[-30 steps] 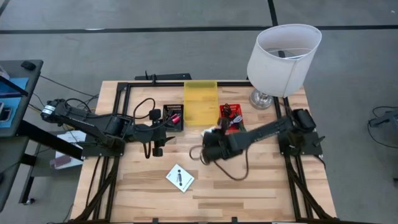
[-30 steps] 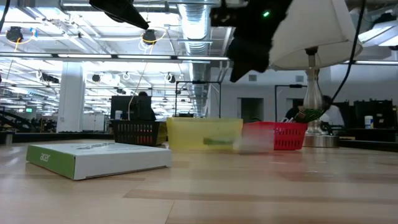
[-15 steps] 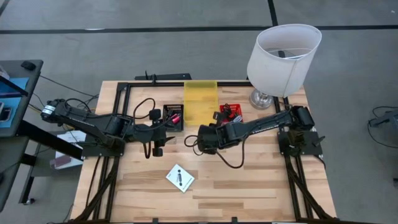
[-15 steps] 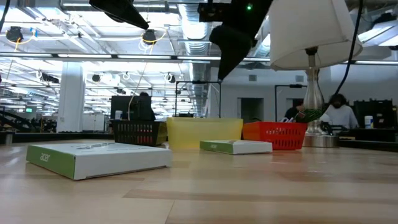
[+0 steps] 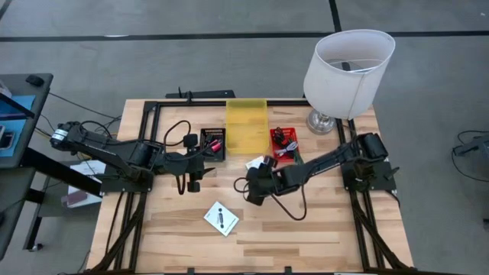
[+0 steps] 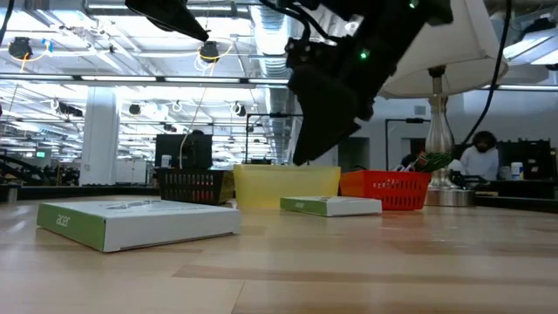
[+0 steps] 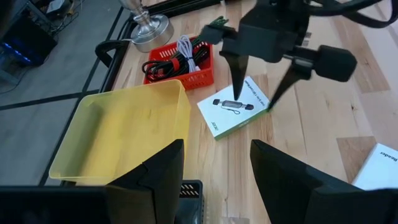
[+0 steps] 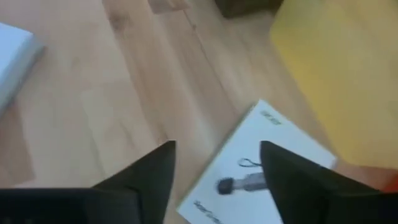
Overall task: Pick and place items into bin
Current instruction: Put the top card reader box into the yellow bin
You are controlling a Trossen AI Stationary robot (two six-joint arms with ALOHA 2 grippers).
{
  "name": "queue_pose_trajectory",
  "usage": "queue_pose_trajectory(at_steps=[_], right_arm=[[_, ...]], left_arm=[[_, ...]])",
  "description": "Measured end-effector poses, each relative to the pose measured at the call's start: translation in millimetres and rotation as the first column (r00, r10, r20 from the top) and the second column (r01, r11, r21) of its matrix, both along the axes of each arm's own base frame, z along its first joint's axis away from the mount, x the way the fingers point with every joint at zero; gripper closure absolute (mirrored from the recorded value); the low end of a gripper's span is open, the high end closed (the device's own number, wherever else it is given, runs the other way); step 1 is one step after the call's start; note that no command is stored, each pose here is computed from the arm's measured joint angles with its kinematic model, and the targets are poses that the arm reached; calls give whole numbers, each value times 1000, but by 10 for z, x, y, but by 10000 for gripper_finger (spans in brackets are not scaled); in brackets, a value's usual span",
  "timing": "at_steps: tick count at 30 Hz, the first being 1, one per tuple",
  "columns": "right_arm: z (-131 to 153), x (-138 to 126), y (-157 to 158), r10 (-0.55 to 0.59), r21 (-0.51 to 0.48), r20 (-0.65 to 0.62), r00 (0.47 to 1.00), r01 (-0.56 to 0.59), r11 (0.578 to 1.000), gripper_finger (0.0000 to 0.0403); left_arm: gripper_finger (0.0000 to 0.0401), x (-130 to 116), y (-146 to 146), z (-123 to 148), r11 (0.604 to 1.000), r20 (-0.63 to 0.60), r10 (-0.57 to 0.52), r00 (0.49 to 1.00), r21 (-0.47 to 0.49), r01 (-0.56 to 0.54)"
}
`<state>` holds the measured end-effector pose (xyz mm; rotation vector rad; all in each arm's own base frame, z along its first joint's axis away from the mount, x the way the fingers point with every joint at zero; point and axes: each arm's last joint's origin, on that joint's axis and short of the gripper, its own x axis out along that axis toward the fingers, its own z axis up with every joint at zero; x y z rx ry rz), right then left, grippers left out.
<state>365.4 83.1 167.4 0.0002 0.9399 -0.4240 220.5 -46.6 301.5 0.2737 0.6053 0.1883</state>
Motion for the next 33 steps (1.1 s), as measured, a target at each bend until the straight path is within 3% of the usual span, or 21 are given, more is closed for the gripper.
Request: queue_pose_trajectory(at_steps=[4,6,13,19,25,33], right_arm=[[-185,3,56,-16,30,17,1000,15,999,140],[-342,-26,74,-16,25,-46,999,18,1000,138],[-811,90,99,-109,-45,-51,993,106,993,154],[-896,56,180,-178,-84,-11,984,176,981,183],[-907,29,216,-180,-94,-17,983,178,980,240],[-914,-4,256,-202,-101,-6,979,200,975,378]], left_arm=[[223,0,0,0,1000,0,0,1000,0,0],[223,0,0,0,1000,0,0,1000,0,0],[223,-5,2,-6,1000,-9,0,1000,2,0],[223,-3,1,-3,1000,-4,1,1000,1,-1],[223,-5,1,-5,1000,-7,1,1000,2,-1],[223,-4,1,-5,1000,-7,1,1000,2,-1]])
